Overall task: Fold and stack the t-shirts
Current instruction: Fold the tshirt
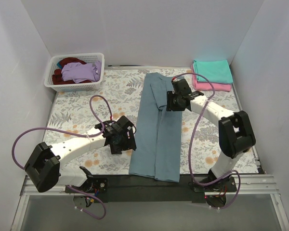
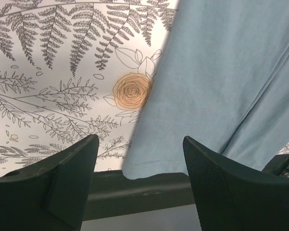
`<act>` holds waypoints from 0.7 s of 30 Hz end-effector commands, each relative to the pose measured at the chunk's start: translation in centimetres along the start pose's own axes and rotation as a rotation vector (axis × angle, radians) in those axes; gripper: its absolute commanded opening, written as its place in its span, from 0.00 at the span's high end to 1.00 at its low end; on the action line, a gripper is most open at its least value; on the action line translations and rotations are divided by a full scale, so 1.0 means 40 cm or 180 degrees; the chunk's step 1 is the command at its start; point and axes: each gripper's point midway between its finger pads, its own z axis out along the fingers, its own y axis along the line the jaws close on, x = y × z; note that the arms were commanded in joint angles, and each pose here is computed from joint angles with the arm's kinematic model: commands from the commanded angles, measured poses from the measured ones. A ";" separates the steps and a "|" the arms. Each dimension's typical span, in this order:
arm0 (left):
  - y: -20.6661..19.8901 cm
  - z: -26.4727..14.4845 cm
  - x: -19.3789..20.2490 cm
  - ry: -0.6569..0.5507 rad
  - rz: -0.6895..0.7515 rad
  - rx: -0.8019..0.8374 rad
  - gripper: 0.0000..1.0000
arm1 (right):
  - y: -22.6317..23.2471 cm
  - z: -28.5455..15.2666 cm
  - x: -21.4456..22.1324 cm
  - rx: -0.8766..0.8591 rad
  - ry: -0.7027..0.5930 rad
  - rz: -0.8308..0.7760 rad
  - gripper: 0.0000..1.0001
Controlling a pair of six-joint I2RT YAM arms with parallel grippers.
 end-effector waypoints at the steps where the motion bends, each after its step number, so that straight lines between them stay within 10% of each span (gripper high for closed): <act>1: -0.022 -0.011 -0.038 -0.0202 -0.0024 0.0105 0.30 | 0.003 0.064 -0.095 0.0049 -0.0268 0.0168 0.47; 21: 0.011 0.028 -0.059 -0.0176 0.0014 -0.0021 0.30 | -0.019 0.403 -0.201 0.0007 -0.0156 -0.0097 0.48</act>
